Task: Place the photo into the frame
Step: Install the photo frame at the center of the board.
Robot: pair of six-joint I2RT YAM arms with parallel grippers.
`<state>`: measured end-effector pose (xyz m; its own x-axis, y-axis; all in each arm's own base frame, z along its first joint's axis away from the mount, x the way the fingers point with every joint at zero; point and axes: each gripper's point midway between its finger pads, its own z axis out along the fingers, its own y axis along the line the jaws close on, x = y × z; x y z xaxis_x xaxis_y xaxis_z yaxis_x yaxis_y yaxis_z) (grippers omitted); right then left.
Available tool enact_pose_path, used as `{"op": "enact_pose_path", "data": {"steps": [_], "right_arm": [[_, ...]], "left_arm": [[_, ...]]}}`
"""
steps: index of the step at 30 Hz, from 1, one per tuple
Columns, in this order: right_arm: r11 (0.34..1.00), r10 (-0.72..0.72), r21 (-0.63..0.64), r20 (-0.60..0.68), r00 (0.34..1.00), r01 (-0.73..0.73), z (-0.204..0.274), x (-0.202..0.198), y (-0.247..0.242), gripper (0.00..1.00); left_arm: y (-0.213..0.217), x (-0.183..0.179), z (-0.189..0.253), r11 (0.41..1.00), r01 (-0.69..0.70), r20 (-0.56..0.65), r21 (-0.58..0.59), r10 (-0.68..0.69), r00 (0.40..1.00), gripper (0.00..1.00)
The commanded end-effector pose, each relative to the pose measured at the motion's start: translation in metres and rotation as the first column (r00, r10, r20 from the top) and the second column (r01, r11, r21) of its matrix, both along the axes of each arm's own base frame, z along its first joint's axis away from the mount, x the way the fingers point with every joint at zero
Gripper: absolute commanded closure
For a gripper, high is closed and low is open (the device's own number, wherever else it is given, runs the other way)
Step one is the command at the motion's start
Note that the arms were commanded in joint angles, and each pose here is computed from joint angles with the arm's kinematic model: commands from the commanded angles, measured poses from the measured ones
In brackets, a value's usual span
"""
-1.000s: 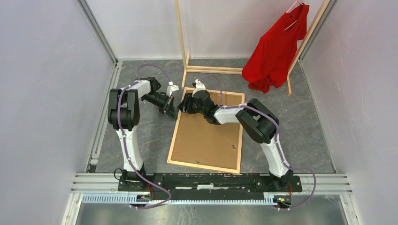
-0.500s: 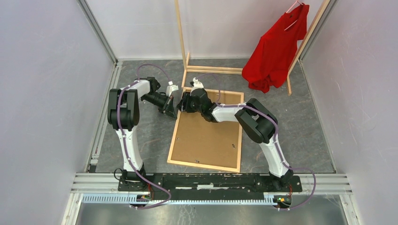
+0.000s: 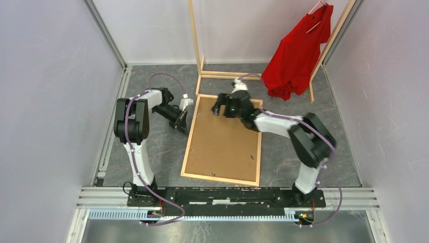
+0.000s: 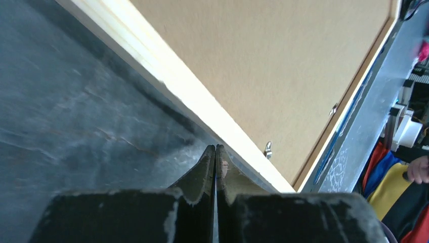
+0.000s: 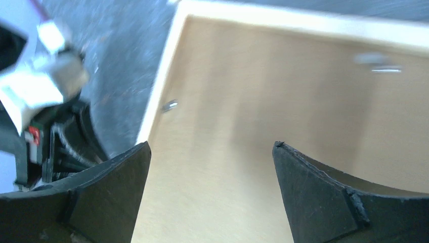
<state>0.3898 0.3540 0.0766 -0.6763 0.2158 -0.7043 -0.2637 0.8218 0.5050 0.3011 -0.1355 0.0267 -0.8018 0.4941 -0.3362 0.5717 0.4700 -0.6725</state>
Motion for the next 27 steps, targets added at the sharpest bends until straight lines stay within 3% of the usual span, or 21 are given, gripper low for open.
{"op": "enact_pose_path", "data": {"steps": [1, 7, 12, 18, 27], "right_arm": [[0.958, -0.233, -0.137, 0.129, 0.964, 0.250, 0.041, 0.005, -0.122, 0.02], [0.860, -0.433, -0.243, 0.117, 0.894, 0.449, 0.007, -0.022, -0.237, 0.02], [0.844, -0.496, -0.201, 0.066, 0.866, 0.498, -0.023, -0.023, -0.256, 0.02], [0.912, -0.395, -0.115, 0.018, 0.919, 0.394, -0.024, 0.014, -0.215, 0.02], [0.974, -0.201, -0.109, -0.009, 0.980, 0.199, -0.023, 0.045, -0.146, 0.02]], "left_arm": [[0.013, -0.019, -0.010, 0.988, 0.082, 0.076, 0.127, -0.093, 0.993, 0.93], [0.006, -0.053, -0.025, 0.960, 0.172, 0.077, 0.220, -0.193, 0.978, 0.92], [-0.009, -0.076, -0.021, 0.940, 0.249, 0.081, 0.234, -0.274, 0.958, 0.92], [-0.038, -0.098, -0.019, 0.906, 0.358, 0.080, 0.224, -0.384, 0.920, 0.92], [-0.107, -0.101, -0.026, 0.831, 0.517, 0.112, 0.205, -0.545, 0.831, 0.93]]}}
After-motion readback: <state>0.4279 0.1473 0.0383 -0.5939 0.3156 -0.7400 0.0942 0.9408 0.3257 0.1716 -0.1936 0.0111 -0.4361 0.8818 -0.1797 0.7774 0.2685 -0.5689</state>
